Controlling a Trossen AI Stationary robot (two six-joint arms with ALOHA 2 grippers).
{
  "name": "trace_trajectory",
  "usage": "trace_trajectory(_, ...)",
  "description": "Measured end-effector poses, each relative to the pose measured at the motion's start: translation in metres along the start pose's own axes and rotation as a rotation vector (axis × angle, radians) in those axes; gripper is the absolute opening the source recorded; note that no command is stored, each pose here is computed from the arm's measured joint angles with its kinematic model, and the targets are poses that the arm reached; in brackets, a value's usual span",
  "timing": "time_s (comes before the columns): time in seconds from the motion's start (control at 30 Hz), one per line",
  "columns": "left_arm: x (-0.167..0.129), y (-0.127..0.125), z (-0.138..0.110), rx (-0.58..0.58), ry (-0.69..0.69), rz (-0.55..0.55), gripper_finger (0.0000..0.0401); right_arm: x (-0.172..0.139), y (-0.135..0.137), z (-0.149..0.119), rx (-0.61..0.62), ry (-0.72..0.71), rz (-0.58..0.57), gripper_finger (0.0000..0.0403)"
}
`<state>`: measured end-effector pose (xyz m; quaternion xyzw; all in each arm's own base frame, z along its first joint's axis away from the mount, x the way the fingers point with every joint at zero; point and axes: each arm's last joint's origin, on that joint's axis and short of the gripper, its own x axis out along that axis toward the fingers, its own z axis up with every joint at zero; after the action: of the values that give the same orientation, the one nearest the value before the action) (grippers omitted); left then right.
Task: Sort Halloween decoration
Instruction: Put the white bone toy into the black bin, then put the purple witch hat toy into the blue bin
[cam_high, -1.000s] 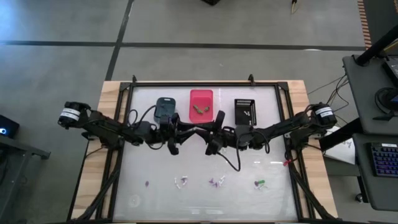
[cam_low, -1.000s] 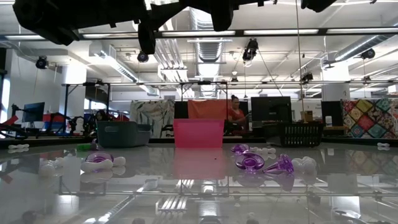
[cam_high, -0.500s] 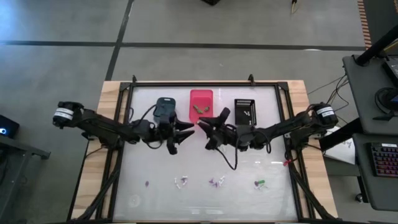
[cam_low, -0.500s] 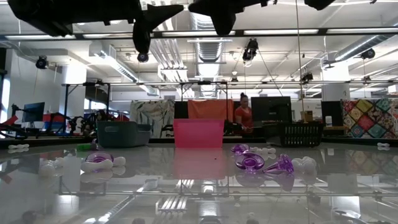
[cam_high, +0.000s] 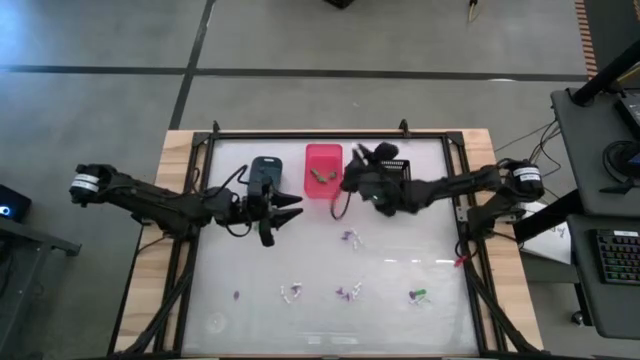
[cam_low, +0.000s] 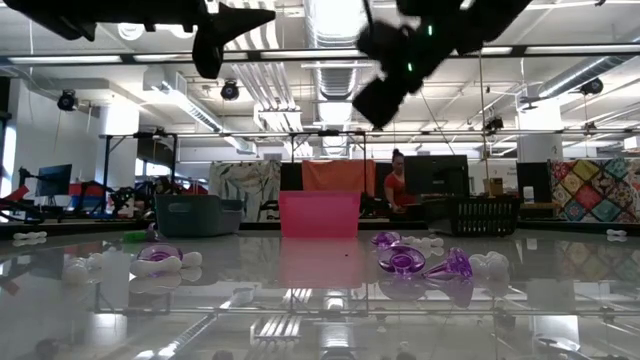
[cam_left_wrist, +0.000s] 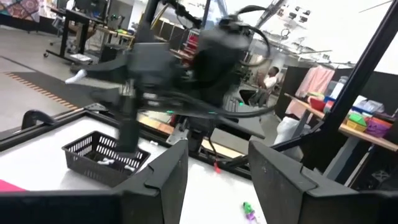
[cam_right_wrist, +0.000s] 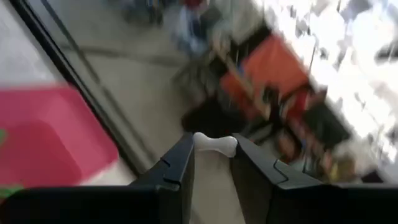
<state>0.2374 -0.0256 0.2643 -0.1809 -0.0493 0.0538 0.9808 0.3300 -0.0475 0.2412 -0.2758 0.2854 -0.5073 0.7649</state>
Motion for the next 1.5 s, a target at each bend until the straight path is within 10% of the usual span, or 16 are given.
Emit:
trace_trajectory(0.5, 0.004, 0.002, -0.008, 0.027, 0.035, 0.013, 0.0151, 0.050, -0.023, -0.097, 0.421, 0.754, 0.313, 0.0045)
trace_trajectory(1.03, 0.004, 0.003, -0.010, 0.042, 0.057, 0.021, 0.0151, 0.055, -0.027, -0.090, 0.441, 0.744, 0.324, 0.0083)
trace_trajectory(1.5, -0.005, 0.016, -0.040, 0.059, 0.512, 0.216, 0.0151, 0.032, -0.037, -0.025, 0.455, 0.566, 0.564, 0.0075)
